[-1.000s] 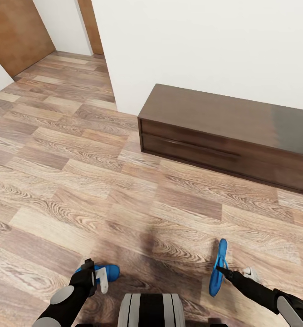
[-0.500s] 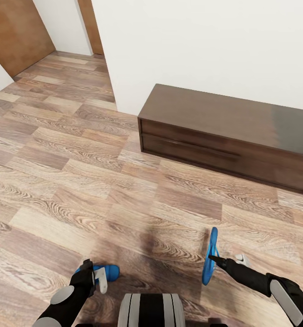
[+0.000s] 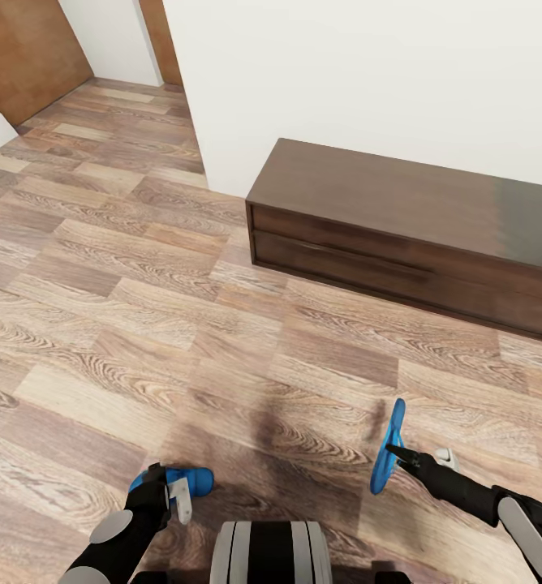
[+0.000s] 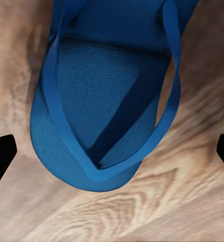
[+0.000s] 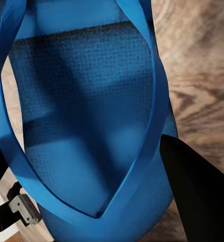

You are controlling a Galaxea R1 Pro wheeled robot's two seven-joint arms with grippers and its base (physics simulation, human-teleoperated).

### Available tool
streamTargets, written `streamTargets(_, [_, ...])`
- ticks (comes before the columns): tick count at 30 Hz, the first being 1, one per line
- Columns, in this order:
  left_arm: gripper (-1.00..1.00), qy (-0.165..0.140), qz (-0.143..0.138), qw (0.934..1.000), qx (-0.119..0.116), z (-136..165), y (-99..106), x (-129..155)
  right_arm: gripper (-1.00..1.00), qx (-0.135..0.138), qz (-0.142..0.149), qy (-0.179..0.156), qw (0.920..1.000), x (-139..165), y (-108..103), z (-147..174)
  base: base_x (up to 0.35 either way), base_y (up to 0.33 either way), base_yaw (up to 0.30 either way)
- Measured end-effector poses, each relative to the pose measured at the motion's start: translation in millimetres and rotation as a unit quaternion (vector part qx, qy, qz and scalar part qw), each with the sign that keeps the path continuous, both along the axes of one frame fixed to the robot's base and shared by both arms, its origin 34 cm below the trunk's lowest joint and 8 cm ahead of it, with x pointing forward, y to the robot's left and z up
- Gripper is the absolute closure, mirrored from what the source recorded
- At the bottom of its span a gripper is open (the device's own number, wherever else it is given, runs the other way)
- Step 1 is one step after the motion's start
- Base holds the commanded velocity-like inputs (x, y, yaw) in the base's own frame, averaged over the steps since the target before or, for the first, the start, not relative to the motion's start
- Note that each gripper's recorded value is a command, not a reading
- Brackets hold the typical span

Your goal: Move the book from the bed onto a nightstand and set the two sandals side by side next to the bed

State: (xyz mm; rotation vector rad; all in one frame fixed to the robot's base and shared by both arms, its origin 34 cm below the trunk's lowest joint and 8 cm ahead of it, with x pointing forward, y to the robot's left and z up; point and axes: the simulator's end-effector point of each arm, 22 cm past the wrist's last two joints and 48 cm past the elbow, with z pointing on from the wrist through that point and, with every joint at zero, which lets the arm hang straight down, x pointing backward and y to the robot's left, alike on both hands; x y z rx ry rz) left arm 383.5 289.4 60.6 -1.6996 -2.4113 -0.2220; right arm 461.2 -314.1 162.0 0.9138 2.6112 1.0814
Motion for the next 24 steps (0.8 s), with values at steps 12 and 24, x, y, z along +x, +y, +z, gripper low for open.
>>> streamTargets(12, [-1.00,0.008,0.000,1.0000,0.001,-5.0,0.5,-6.8,1.00,0.001,-0.002,0.009,1.0000,-5.0,-0.6,-6.1,0.000,0.000,0.000])
streamTargets(24, [-1.00,0.008,0.001,1.0000,0.002,-4.9,2.7,-7.1,1.00,0.001,-0.002,0.009,1.0000,-5.0,-0.6,-5.9,0.056,0.000,0.000])
